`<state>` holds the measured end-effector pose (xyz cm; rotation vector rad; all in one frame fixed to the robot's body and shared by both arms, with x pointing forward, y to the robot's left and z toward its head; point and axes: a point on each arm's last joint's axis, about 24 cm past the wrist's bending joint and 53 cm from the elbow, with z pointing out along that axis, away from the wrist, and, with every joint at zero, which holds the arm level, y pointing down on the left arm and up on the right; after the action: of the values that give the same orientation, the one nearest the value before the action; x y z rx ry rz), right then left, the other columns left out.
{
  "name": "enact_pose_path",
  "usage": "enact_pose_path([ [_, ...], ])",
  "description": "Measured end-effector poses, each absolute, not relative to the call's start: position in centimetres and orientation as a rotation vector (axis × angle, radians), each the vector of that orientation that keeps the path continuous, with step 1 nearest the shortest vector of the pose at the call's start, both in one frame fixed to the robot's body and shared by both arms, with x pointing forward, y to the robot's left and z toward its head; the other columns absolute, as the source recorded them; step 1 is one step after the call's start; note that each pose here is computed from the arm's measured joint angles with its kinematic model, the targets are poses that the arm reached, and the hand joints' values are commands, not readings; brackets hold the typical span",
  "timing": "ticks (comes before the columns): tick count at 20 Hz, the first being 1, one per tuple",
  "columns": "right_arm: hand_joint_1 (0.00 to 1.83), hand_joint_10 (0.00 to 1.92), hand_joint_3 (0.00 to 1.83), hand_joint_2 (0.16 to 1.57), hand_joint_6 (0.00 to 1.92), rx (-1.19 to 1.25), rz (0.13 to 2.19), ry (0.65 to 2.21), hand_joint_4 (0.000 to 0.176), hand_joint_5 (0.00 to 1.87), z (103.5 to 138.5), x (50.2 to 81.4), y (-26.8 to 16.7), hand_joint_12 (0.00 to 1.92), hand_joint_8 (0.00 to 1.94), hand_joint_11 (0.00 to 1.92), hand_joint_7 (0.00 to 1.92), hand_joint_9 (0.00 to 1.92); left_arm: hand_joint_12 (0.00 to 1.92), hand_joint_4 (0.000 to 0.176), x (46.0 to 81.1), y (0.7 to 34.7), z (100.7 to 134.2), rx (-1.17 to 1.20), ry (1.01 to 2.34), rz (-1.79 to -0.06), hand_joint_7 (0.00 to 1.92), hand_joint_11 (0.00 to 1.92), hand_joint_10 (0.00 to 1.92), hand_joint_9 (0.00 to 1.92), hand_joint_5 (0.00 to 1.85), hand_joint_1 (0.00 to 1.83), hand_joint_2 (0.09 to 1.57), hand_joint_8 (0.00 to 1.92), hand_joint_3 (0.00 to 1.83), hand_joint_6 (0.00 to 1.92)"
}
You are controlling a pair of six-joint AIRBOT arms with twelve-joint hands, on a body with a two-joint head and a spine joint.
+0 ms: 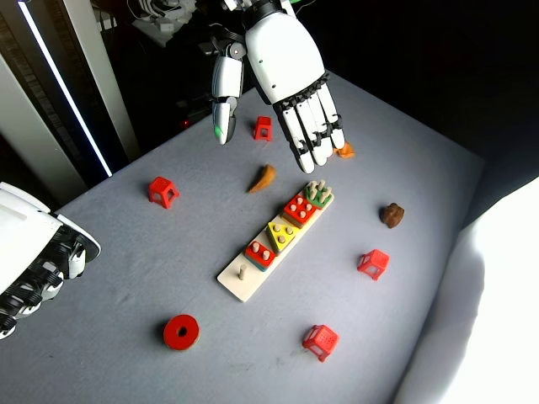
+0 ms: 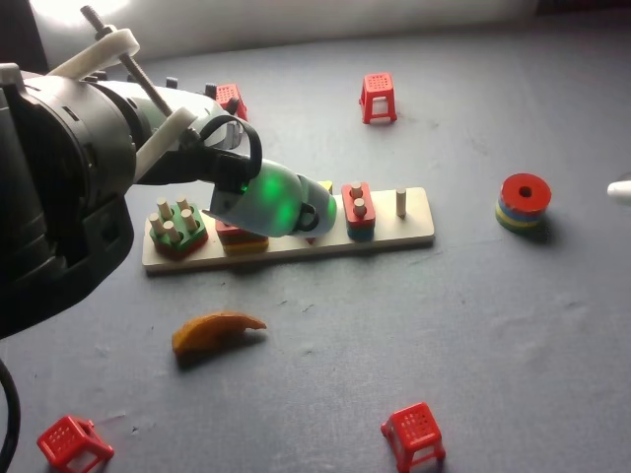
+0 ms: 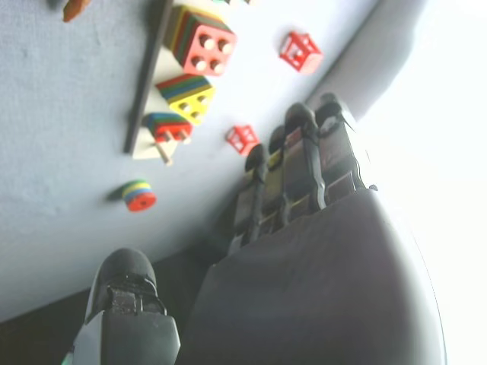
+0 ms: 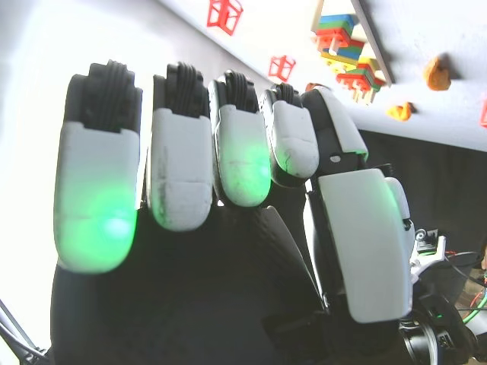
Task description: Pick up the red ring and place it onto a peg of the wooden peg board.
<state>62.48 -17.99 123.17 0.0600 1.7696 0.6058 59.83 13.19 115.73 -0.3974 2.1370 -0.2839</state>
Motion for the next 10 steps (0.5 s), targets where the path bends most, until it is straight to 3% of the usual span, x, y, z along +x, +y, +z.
enact_pose_path([
  [2,0.13,0.0,0.02,0.92,0.0,0.058,0.607,1.77,0.0,0.0,123.15,62.46,-17.94,0.08,0.0,0.0,0.0,0.0,0.0,0.0,59.83,13.26,115.72,-0.399,2.137,-0.281,0.0,0.0,0.0,0.0,0.0,0.0,1.05,0.0,0.03,0.0],
  [6,0.12,0.0,0.0,0.92,0.0,0.059,0.609,1.769,0.0,0.0,123.16,62.49,-17.84,0.0,0.0,0.0,0.0,0.0,0.0,0.0,59.83,13.27,115.72,-0.4,2.137,-0.281,0.0,0.0,0.0,0.0,0.0,0.0,1.05,0.0,0.02,0.0],
  [10,0.4,0.0,0.0,0.85,0.0,0.071,0.606,1.77,0.0,0.0,122.89,63.22,-17.96,0.01,0.0,0.01,0.0,0.0,0.0,0.0,59.83,13.29,115.72,-0.401,2.137,-0.28,0.0,0.0,0.0,0.0,0.0,0.0,1.04,0.0,0.01,0.0],
])
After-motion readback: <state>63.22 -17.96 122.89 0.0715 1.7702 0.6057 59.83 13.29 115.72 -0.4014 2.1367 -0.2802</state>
